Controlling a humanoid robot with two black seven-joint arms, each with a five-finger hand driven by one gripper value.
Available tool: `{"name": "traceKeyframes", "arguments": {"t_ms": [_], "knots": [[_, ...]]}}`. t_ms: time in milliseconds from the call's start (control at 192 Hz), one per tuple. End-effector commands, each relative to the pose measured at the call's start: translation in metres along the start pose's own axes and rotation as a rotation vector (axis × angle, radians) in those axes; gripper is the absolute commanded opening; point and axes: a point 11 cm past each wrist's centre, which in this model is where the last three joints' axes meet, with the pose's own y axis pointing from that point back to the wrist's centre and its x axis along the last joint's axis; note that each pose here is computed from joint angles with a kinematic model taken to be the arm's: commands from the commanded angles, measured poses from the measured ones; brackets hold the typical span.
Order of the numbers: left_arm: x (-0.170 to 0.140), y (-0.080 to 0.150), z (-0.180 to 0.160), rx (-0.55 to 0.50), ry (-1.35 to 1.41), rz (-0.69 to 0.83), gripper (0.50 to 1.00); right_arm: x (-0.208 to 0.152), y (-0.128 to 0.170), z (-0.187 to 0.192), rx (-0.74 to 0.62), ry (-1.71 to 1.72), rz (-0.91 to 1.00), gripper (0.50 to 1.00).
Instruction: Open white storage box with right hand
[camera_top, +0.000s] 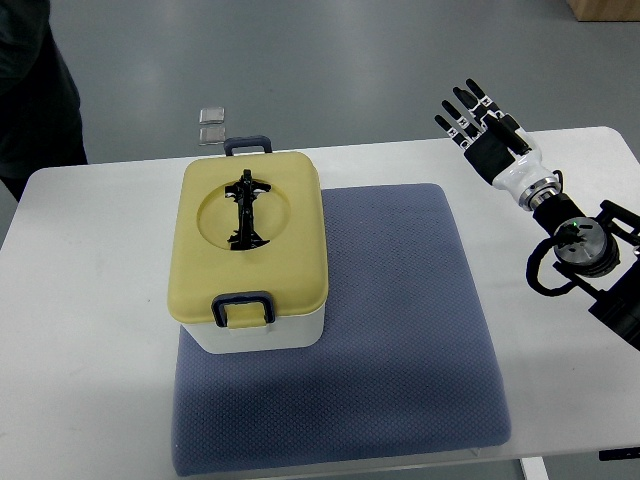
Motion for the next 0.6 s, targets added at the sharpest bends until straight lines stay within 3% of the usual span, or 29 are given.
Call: {"name": "traceKeyframes", "arguments": {"t_ms": [0, 593], "knots": [[0.0006, 0.0000, -0.0003, 0.001, -0.003, 0.002, 1.000, 0.0000, 0.0000, 0.0004, -0.001, 0.000, 0.000, 0.934], [-0.0074, 0.0002, -0.0008, 0.000, -0.008, -0.031, 1.000, -0.0049, -0.0025, 0.0002, -0.010, 0.013, -0.017, 0.936]]}}
